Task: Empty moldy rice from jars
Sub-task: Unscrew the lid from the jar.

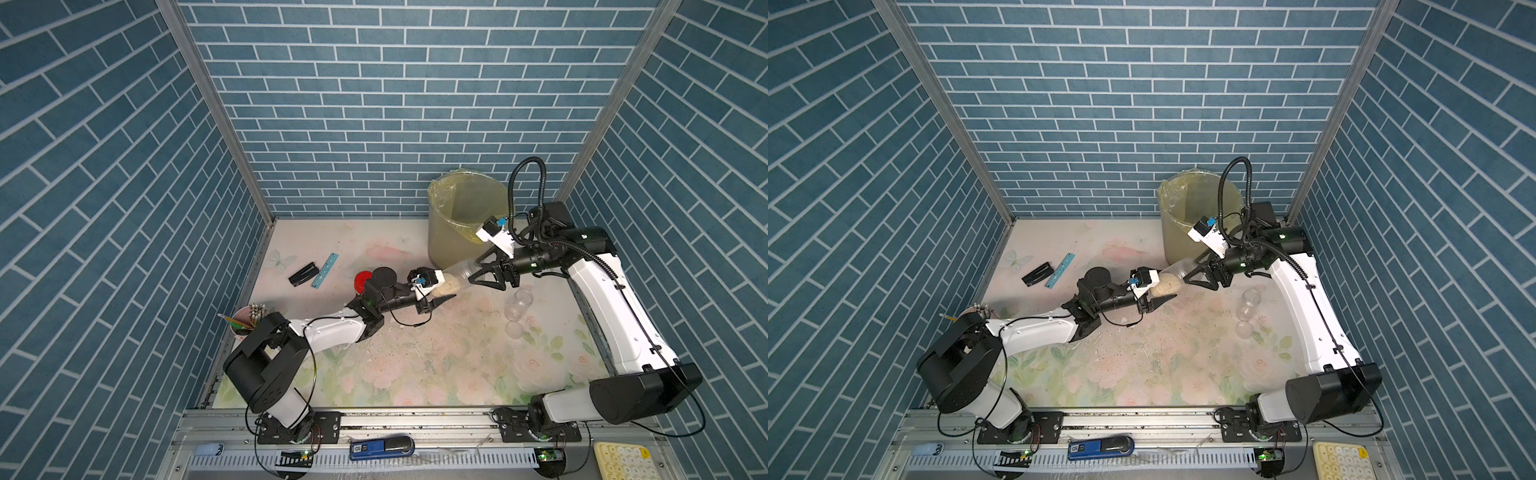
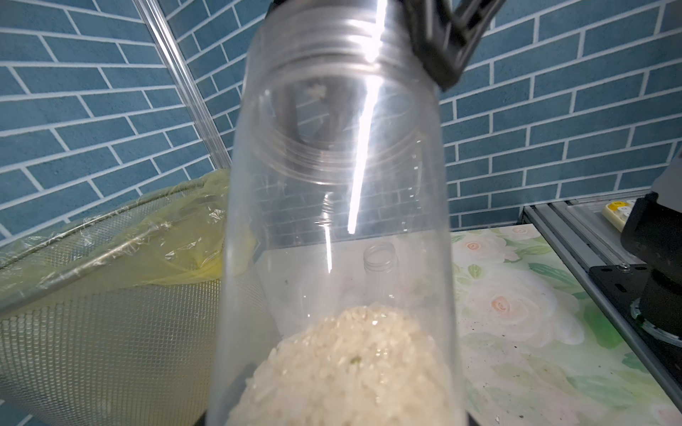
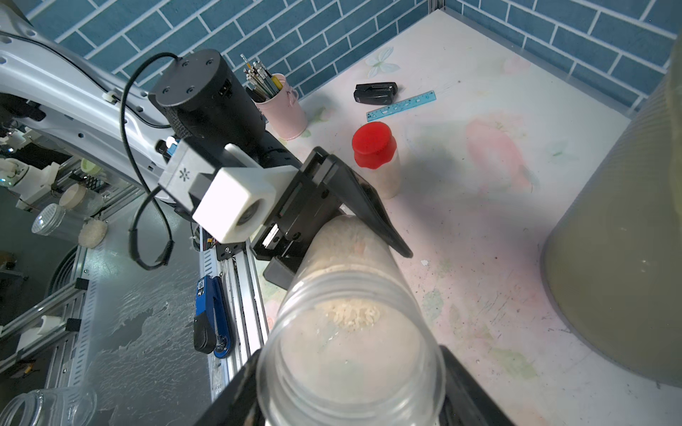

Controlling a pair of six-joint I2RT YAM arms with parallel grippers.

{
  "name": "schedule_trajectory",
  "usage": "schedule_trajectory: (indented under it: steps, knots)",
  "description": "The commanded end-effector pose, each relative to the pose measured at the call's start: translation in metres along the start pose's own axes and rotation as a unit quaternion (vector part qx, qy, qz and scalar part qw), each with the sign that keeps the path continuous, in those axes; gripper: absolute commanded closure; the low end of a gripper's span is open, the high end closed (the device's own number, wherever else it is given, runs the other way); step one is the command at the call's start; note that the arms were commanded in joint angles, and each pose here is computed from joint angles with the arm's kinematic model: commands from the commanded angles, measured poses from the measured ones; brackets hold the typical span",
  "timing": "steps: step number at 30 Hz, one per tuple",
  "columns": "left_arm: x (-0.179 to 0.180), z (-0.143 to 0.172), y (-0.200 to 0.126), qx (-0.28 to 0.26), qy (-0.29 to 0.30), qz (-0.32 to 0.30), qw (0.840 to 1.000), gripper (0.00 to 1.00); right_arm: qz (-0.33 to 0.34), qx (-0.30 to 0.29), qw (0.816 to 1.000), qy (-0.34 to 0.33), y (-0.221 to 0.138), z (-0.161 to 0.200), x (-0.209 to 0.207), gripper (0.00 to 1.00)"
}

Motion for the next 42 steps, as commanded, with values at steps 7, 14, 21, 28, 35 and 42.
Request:
schedule_trajectory:
  steps: [7,14,21,28,35,42]
  knots:
    - [0.021,0.031,-0.012,0.045,-0.045,-0.034,0.997,0.96,0.012,-0.031,0.996,-0.083,-0.018,-0.02,0.01,0.94]
    - [0.025,0.019,-0.011,0.026,-0.044,-0.038,0.998,0.95,0.016,-0.05,0.996,-0.077,-0.009,-0.011,0.008,0.89]
    - [0.032,0.015,-0.013,0.024,-0.057,-0.034,0.998,0.95,0.037,-0.031,0.996,-0.079,-0.009,-0.001,0.007,0.87]
    - [0.03,0.014,-0.019,0.026,-0.072,-0.015,0.997,0.97,0.029,-0.059,0.991,-0.113,-0.014,-0.01,0.019,0.97]
    - [0.03,0.018,-0.019,0.038,-0.079,-0.01,0.996,0.97,0.014,-0.066,0.992,-0.107,-0.012,-0.015,0.016,0.93]
    - [0.032,0.01,-0.017,0.022,-0.084,-0.011,0.996,0.96,0.001,-0.086,0.993,-0.075,-0.008,-0.024,0.007,0.74]
Point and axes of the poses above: each gripper's point midway between its finger pads, its own y axis out along the fingers, its own x axis along the line the jaws close on, z = x × y, the point moved 1 cm from there along -y, back along the fingers, and after that the axes turned 11 degrees about -y, right-handed, at the moved point
